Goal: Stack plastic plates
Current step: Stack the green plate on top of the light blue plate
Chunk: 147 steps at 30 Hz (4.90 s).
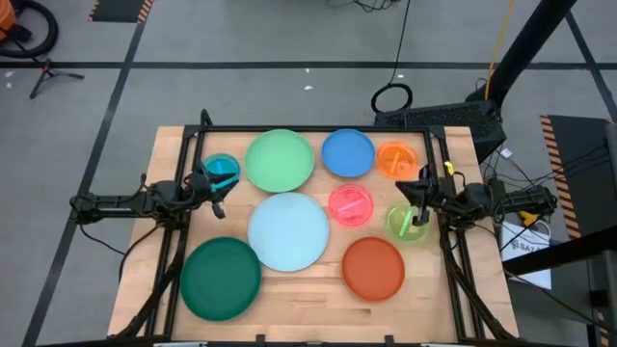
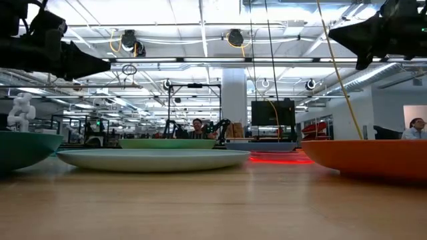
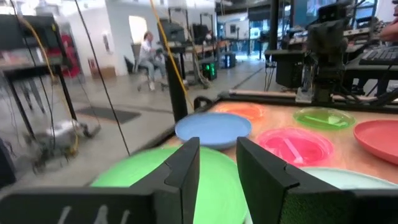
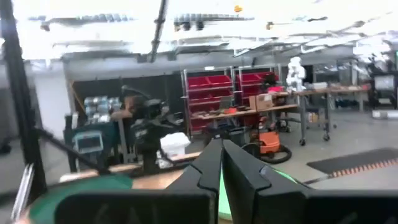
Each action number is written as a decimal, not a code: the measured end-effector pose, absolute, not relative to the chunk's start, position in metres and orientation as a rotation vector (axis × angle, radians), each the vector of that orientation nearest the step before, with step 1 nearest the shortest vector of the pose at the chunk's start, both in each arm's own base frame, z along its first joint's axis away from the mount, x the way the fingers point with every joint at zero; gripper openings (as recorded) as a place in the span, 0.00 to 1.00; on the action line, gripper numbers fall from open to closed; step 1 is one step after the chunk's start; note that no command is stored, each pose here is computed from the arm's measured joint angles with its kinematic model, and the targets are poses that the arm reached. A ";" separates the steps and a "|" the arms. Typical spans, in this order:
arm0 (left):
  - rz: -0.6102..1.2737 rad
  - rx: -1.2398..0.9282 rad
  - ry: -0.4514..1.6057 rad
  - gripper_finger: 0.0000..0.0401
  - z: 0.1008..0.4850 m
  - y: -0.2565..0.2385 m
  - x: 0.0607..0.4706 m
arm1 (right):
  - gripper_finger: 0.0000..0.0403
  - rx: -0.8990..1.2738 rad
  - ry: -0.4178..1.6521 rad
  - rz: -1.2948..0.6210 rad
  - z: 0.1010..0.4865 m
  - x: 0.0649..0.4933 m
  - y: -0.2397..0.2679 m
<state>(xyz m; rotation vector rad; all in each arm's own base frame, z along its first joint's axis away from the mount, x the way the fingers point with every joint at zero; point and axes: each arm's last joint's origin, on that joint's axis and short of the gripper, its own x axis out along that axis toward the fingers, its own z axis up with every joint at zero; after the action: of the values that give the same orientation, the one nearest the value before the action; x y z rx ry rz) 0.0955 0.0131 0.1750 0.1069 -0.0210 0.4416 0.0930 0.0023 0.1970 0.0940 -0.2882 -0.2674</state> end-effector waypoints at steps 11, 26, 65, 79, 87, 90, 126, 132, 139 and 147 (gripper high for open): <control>0.453 0.317 -0.075 0.28 0.185 0.013 0.095 | 0.03 0.149 -0.159 -0.452 0.204 0.132 -0.003; 0.465 0.283 -0.023 0.28 0.180 0.014 0.095 | 0.03 0.148 0.279 -0.721 0.275 0.250 -0.045; 0.602 0.335 0.017 0.28 0.180 0.017 0.093 | 0.18 0.359 0.615 -0.761 0.174 0.401 -0.221; 0.603 0.341 0.013 0.28 0.181 0.017 0.093 | 0.46 0.523 0.636 -0.703 0.185 0.402 -0.229; 0.618 0.351 0.004 0.28 0.183 0.017 0.092 | 0.45 0.530 0.696 -0.708 0.228 0.427 -0.244; 0.624 0.350 0.005 0.28 0.182 0.017 0.092 | 0.45 0.546 0.746 -0.731 0.225 0.432 -0.257; 0.629 0.348 0.021 0.28 0.181 0.018 0.092 | 0.33 0.547 0.956 -0.694 0.159 0.446 -0.265; 0.629 0.348 0.021 0.28 0.181 0.018 0.092 | 0.16 0.551 0.945 -0.695 0.159 0.446 -0.266; 0.629 0.348 0.021 0.28 0.181 0.018 0.092 | 0.02 0.572 0.917 -0.693 0.161 0.448 -0.266; 0.629 0.340 0.019 0.28 0.181 0.018 0.092 | 0.02 0.577 0.897 -0.683 0.168 0.448 -0.266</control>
<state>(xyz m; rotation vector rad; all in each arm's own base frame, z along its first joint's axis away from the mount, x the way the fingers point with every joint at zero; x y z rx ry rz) 0.0923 0.0177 0.1809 0.3397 0.0187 0.6292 0.4477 -0.2661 0.1676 0.5772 0.8970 -0.6834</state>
